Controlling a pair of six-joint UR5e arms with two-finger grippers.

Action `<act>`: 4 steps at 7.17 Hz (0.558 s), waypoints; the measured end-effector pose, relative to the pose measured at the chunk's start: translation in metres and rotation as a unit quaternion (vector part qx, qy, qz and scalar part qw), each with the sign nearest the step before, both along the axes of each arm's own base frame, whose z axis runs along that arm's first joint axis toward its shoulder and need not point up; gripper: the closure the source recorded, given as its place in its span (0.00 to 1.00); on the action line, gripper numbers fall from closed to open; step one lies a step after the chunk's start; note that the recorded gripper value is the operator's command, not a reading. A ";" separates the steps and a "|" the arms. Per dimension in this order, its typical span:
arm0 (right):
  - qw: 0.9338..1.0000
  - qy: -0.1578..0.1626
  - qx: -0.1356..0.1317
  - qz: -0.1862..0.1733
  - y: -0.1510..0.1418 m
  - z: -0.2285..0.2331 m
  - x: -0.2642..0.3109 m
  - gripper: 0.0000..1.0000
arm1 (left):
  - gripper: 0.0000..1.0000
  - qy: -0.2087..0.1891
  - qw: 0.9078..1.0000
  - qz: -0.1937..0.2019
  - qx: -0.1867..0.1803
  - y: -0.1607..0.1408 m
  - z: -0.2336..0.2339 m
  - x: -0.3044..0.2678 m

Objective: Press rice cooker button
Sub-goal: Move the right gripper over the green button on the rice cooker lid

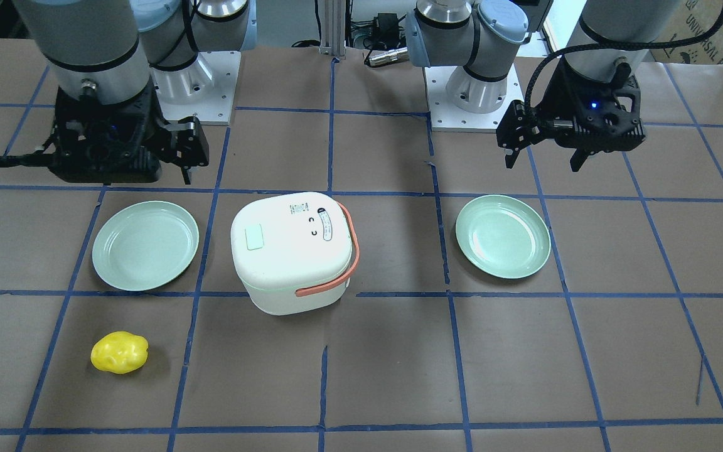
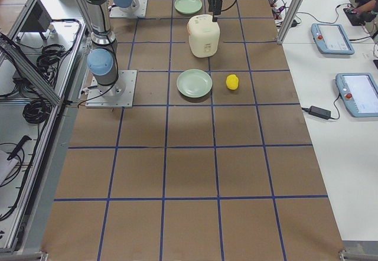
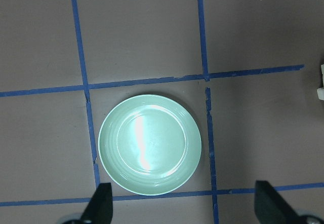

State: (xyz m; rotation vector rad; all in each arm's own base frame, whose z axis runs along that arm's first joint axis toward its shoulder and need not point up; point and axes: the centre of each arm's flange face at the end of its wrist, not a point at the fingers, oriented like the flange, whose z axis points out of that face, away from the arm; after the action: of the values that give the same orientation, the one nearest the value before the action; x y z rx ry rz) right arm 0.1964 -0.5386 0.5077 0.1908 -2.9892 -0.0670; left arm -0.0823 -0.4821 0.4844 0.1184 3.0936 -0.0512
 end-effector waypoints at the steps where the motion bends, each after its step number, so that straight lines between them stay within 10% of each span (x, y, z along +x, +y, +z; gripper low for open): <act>1: 1.000 0.000 -0.006 -0.004 0.005 -0.003 0.022 0.14 | 0.00 0.000 1.000 0.000 0.000 0.000 0.000 0.000; 2: 1.000 -0.004 -0.007 -0.008 0.003 -0.011 0.035 0.49 | 0.00 0.000 1.000 0.000 0.000 0.000 0.000 0.000; 4: 0.999 -0.036 0.012 -0.012 -0.010 -0.037 0.053 0.88 | 0.00 0.000 1.000 0.000 0.000 0.000 0.000 0.000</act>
State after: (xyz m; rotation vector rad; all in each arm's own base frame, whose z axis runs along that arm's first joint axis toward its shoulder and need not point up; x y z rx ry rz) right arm 0.2492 -0.5482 0.4702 0.1636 -3.0635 -0.1007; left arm -0.0823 -0.4821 0.4844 0.1184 3.0936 -0.0512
